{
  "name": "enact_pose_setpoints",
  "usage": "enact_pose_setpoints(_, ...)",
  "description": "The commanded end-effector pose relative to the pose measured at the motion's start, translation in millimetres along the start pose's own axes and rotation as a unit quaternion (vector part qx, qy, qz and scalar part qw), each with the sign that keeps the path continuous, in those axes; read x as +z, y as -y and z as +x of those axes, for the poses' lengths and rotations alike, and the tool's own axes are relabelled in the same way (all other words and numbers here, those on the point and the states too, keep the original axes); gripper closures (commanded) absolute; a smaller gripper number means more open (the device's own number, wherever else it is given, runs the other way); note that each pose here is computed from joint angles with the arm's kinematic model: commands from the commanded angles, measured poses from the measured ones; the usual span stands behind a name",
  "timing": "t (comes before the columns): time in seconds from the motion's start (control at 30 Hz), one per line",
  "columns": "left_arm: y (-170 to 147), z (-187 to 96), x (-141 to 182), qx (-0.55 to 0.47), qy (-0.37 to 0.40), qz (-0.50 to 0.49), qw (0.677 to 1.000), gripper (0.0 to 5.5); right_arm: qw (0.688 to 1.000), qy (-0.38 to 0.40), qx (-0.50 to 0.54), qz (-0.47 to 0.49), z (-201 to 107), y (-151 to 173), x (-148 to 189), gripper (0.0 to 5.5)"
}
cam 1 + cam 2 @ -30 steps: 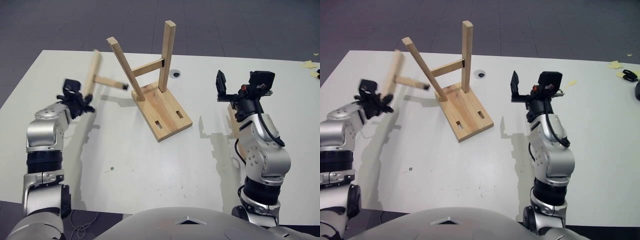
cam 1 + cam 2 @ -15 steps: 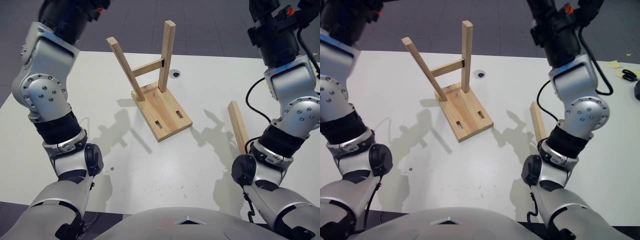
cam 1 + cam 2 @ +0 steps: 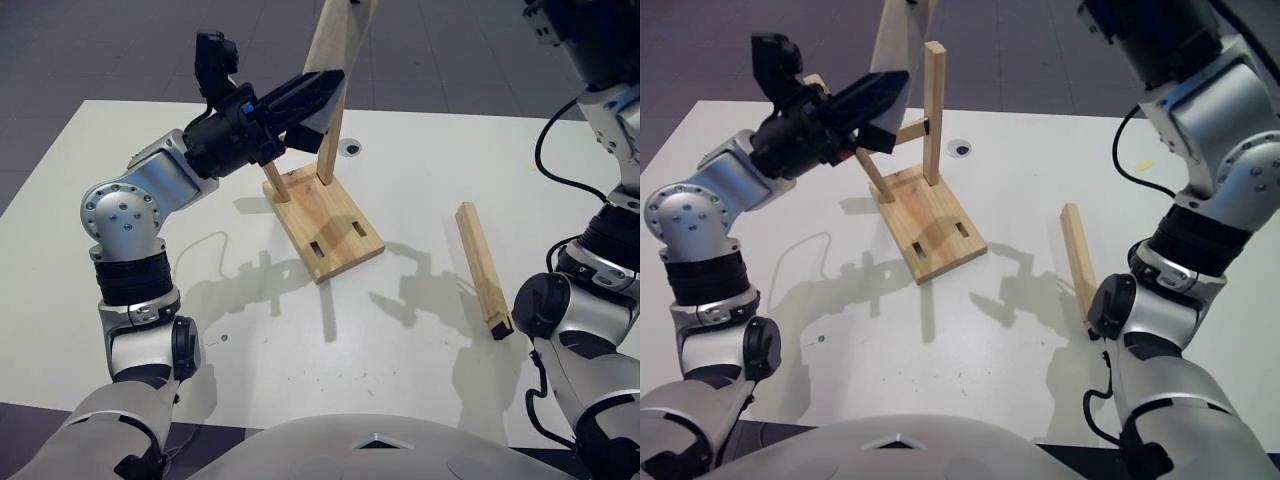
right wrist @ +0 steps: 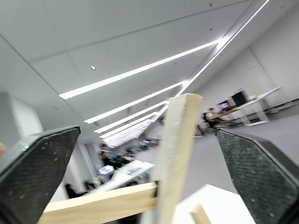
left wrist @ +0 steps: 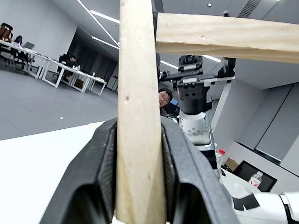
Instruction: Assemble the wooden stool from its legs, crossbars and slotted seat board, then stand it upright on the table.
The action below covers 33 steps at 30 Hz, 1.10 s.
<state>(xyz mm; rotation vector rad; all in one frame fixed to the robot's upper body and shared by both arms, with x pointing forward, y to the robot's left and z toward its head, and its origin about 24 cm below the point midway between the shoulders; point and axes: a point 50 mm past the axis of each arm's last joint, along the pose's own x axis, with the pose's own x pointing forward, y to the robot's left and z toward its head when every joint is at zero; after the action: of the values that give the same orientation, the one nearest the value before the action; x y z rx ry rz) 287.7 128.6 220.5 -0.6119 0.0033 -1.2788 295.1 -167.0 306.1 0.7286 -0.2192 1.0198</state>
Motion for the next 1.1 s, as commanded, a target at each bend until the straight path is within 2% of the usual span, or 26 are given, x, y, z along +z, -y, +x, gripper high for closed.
enact_pose_setpoints(0.03,5,0,-4,-0.023,-0.038,0.002,0.999,4.48,1.000,-0.025,0.005,0.003,17,4,-15,0.10)
enact_pose_setpoints(0.17,6,4,-12,-0.037,-0.057,0.001,0.998,4.48,0.999,-0.041,0.005,0.010,24,7,-28,0.10)
enact_pose_setpoints(0.23,6,4,-15,-0.042,-0.064,0.001,0.997,4.48,0.998,-0.044,0.031,0.038,23,3,-30,0.36)
enact_pose_setpoints(0.4,4,2,-17,-0.040,-0.069,0.001,0.997,4.48,0.988,-0.024,0.095,0.122,10,1,-12,1.18)
enact_pose_setpoints(0.53,5,3,-19,-0.046,-0.078,0.001,0.996,4.48,0.980,-0.049,0.123,0.146,2,-3,-11,1.82)
enact_pose_setpoints(0.73,7,5,-18,-0.059,-0.097,0.000,0.993,4.48,0.974,-0.096,0.150,0.138,-3,-9,-15,2.77)
enact_pose_setpoints(0.97,8,5,-17,-0.062,-0.096,0.003,0.993,4.48,0.977,-0.109,0.148,0.111,-6,-7,-14,4.01)
enact_pose_setpoints(1.1,9,4,-19,-0.061,-0.096,-0.002,0.994,4.48,0.977,-0.109,0.146,0.108,-10,-6,-18,4.41)
